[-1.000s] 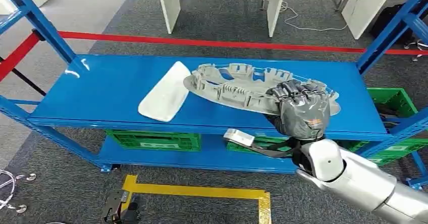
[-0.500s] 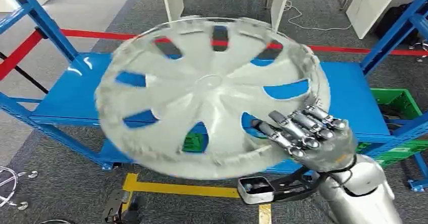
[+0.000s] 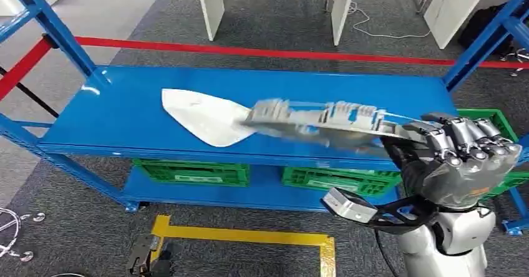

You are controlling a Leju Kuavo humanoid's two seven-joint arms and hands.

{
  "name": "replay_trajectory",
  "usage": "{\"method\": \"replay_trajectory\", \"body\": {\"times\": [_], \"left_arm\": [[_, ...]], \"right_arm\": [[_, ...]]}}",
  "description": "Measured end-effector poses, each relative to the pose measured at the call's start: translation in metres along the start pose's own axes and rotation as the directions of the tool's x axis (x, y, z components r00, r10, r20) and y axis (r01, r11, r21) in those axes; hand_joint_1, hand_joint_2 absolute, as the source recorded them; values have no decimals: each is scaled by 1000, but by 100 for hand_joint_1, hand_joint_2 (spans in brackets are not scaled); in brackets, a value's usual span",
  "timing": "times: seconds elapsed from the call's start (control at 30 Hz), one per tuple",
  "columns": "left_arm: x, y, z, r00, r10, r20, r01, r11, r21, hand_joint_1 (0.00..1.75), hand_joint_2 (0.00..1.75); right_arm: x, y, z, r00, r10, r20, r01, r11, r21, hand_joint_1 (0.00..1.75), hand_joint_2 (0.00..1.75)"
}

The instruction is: Take the parts from the cabinet and place them on the table.

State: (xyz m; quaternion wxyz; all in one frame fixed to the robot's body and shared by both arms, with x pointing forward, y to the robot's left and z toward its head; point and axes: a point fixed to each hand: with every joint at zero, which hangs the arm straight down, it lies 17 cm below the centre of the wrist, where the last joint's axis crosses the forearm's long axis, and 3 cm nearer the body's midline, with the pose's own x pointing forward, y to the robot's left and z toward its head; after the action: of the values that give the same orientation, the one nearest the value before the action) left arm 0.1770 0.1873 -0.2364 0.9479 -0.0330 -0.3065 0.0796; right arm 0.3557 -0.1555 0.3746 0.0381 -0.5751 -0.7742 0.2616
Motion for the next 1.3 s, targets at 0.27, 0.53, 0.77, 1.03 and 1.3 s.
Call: {"method": "replay_trajectory", "body": {"times": [0.27,0.53,0.77,1.03,1.3], "left_arm": [[3,-3,-1,1000,2,2,-2,1000,-4,0,0],[2,-2,-1,1000,-1,-1,1,1000,-4,0,0],[3,-3,-1,1000,-1,0,1,1000,-4,0,0],[5,-3,-2,1000,-2,3,2,1000,-3,0,0],[7,-5,-2,1000,-1,6,1,1000,-6,0,0]], "right_arm": [[3,-1,3,1000,-4,5,4,1000,5,175,175],[2,-1,2,1000,-3,4,3,1000,3,175,175],[3,-1,3,1000,-4,5,4,1000,5,175,175],[2,-1,1,1000,-6,-4,6,1000,1,175,175],[2,-1,2,1000,-6,-5,6,1000,2,175,175]]}}
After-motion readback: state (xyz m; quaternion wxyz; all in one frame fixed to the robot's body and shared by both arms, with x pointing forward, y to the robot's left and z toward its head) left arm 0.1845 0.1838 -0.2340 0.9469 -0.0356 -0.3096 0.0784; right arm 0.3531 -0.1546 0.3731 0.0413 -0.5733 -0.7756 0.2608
